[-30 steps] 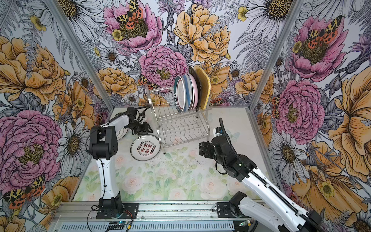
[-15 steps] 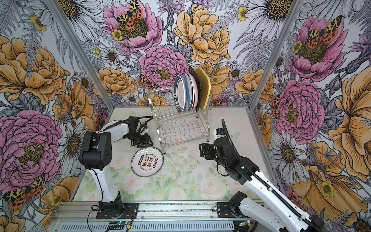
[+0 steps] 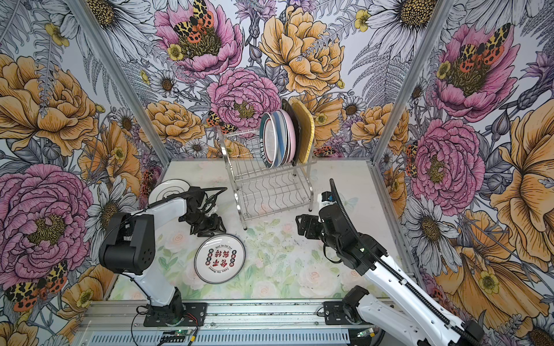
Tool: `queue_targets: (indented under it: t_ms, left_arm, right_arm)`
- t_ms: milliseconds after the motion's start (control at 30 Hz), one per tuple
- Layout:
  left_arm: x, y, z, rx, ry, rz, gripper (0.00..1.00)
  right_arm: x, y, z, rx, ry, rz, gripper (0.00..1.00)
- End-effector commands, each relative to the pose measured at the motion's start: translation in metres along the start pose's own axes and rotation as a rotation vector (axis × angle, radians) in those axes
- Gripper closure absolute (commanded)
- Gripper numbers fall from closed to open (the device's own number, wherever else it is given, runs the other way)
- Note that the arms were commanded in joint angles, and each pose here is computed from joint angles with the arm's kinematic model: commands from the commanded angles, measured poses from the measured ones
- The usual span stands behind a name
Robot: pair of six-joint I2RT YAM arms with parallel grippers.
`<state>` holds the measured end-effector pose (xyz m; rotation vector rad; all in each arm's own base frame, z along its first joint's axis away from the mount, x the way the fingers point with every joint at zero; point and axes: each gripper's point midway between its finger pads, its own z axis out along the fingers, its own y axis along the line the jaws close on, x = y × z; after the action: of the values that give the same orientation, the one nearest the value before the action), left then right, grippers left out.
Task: Load plates into a dish rack
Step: Move the plate to the bottom-center of the table.
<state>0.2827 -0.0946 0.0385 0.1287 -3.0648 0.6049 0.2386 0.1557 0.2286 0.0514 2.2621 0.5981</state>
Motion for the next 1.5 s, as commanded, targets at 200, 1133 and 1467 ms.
queue_targets:
  t_ms: [200, 1133, 1467]
  left_arm:
    - [0.021, 0.015, -0.044, -0.081, -0.304, -0.238, 0.05]
    - [0.061, 0.030, -0.010, -0.033, -0.294, -0.424, 0.01]
    - [0.056, -0.010, 0.001, -0.002, -0.223, -0.210, 0.03]
  right_arm:
    - [0.007, 0.007, 0.008, -0.050, 0.032, -0.023, 0.15]
    - [0.011, 0.009, 0.018, -0.062, 0.052, -0.021, 0.14]
    - [0.013, 0.010, 0.020, -0.062, 0.061, -0.023, 0.14]
